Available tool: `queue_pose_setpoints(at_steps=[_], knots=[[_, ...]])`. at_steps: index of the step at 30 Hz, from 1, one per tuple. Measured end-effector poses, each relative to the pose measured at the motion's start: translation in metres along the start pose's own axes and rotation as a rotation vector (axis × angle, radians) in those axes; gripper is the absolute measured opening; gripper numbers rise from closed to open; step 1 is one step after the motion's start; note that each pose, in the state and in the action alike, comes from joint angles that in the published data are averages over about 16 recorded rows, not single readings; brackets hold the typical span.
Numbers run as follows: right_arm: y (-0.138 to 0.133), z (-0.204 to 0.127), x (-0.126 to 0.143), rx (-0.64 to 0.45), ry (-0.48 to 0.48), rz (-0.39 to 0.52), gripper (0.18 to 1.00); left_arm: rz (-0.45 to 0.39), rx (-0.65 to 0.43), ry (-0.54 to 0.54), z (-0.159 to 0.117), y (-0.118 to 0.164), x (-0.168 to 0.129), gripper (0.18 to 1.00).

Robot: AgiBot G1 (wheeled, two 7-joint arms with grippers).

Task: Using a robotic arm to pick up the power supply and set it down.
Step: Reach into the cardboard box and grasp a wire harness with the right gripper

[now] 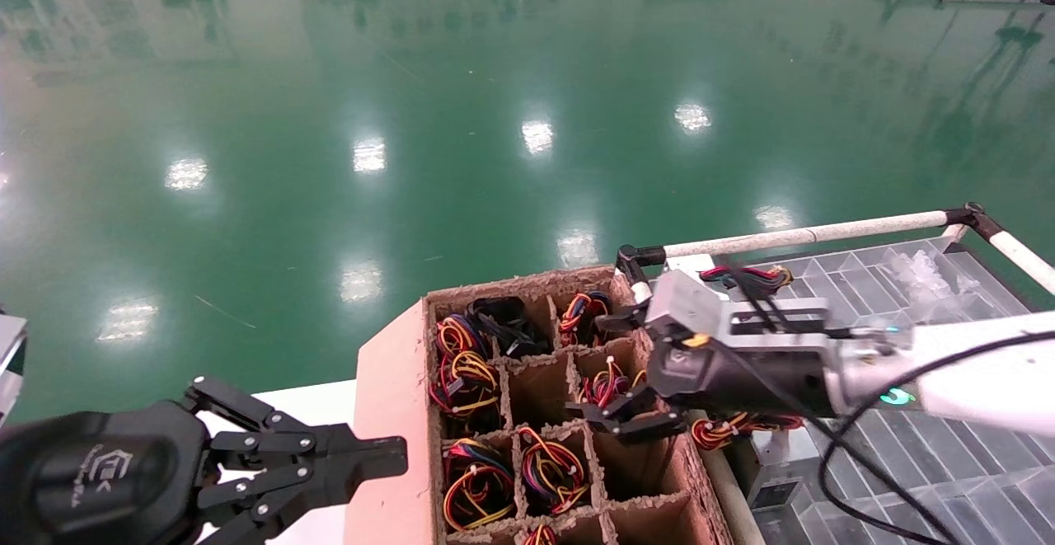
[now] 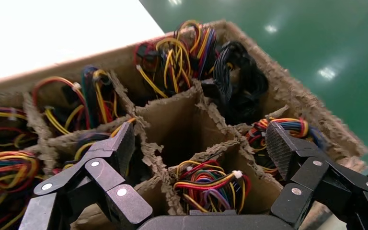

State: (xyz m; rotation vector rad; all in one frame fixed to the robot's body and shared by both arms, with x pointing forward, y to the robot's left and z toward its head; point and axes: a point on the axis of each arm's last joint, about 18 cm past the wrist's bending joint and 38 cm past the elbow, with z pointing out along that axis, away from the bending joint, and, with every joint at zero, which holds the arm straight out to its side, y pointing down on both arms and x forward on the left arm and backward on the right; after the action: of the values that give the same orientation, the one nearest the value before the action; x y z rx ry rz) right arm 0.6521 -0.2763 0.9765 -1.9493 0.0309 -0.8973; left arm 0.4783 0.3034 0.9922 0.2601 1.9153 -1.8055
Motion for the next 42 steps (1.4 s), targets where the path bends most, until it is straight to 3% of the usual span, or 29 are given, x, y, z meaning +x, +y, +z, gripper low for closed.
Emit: queue_pose_setpoints(at_steps=[11, 22, 34, 42], knots=[[0.009, 0.021, 0.016, -0.107, 0.032, -0.015, 0.920, 0.000, 0.000, 0.000, 0.000, 0.000, 0.000, 0.194], [0.015, 0.028, 0.020, -0.154, 0.041, 0.030, 0.726, 0.000, 0.000, 0.000, 0.000, 0.000, 0.000, 0.236], [0.016, 0.026, 0.019, -0.166, 0.033, 0.083, 0.447, 0.000, 0.000, 0.000, 0.000, 0.000, 0.000, 0.401], [0.012, 0.018, 0.020, -0.125, 0.040, 0.113, 0.309, 0.000, 0.000, 0.000, 0.000, 0.000, 0.000, 0.587]])
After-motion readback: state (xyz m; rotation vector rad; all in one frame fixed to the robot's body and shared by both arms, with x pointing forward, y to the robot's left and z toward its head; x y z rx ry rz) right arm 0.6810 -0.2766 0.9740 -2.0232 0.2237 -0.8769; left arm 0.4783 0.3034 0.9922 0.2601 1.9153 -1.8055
